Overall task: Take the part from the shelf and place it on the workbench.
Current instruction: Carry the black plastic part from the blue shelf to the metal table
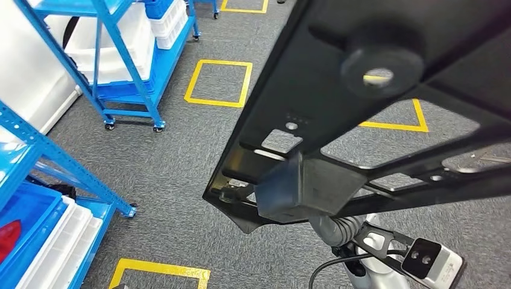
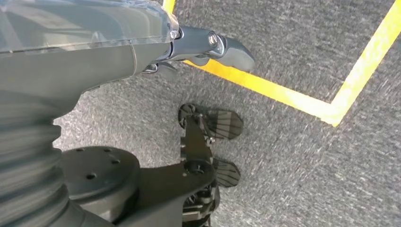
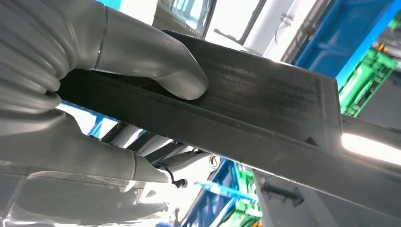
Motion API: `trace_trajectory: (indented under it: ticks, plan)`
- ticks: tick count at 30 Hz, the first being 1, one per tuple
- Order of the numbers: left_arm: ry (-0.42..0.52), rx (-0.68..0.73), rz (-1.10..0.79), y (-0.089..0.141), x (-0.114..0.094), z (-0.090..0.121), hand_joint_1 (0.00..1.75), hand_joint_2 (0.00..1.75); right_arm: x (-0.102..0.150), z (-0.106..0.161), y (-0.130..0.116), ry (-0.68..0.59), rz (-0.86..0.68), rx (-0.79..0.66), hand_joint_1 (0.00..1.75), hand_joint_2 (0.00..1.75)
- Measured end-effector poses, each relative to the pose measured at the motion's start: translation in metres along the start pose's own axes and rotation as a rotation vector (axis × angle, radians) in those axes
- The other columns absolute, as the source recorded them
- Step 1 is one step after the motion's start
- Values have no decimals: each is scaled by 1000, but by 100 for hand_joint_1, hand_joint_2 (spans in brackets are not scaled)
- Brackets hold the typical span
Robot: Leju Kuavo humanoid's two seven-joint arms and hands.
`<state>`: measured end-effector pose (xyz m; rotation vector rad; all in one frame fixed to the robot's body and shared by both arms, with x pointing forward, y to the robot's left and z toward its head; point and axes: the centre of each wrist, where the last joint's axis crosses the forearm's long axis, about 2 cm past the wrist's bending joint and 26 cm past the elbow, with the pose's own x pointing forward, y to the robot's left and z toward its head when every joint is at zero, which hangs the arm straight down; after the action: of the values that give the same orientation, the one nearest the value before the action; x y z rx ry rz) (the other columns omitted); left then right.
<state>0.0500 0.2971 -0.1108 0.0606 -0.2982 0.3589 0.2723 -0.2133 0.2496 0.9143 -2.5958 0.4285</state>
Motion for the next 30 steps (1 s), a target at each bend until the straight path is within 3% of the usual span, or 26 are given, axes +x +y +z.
trace_trajectory:
  ticks: [30]
  plan:
    - [-62, 42, 66, 13, 3, -1, 0, 175, -11, -3, 2, -2, -61, 7, 175, 175]
